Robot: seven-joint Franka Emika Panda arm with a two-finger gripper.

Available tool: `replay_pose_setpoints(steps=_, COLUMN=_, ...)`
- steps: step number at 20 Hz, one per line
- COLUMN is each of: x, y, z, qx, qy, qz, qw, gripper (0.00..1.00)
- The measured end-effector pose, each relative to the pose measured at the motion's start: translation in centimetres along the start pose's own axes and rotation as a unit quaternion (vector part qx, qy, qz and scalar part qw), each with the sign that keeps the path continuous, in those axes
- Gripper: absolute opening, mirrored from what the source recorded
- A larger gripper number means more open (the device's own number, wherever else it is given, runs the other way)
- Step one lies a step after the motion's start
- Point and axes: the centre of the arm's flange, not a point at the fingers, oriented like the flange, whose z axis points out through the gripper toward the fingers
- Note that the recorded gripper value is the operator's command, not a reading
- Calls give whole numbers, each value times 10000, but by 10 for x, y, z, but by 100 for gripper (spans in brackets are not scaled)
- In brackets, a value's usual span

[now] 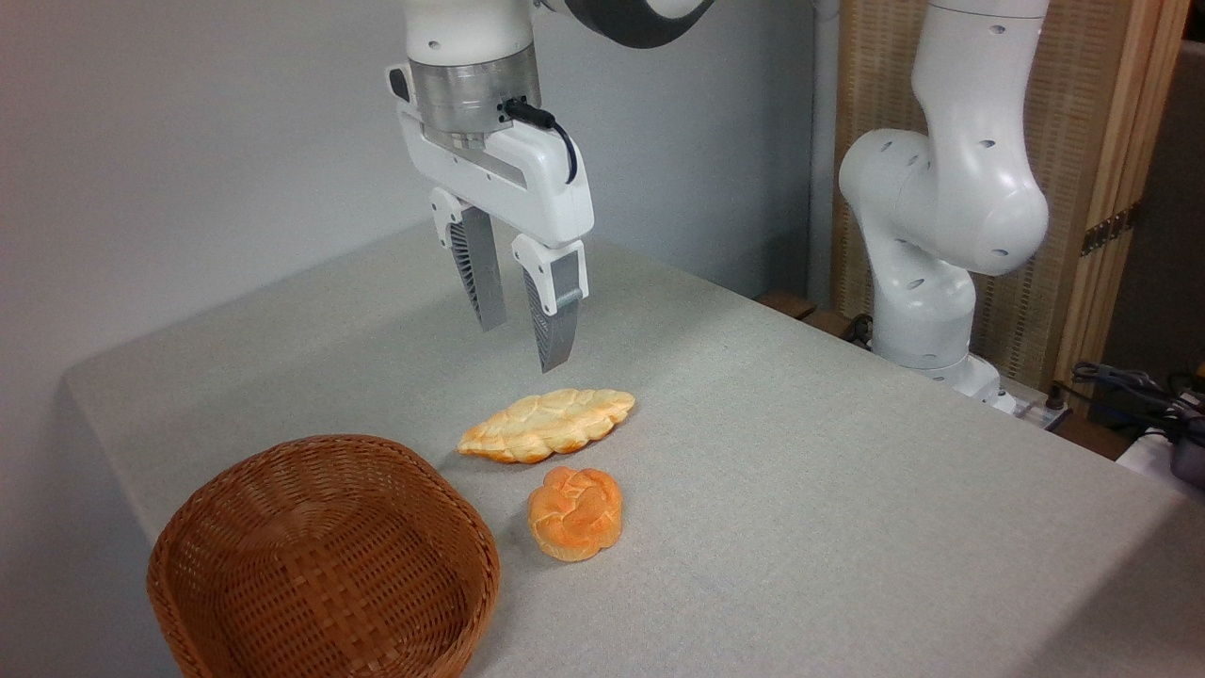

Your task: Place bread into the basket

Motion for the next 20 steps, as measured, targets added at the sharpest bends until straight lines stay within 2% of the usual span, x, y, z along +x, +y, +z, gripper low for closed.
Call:
replay_pose_setpoints(steps=16, x=-4, y=-3, z=-5, qx=23, qy=51, qz=-40, qw=10000, gripper=100)
replay_pose_setpoints(steps=20, x=-11, y=-14, z=-6, qx=24, qy=89, qz=-169, qw=9998, gripper=100)
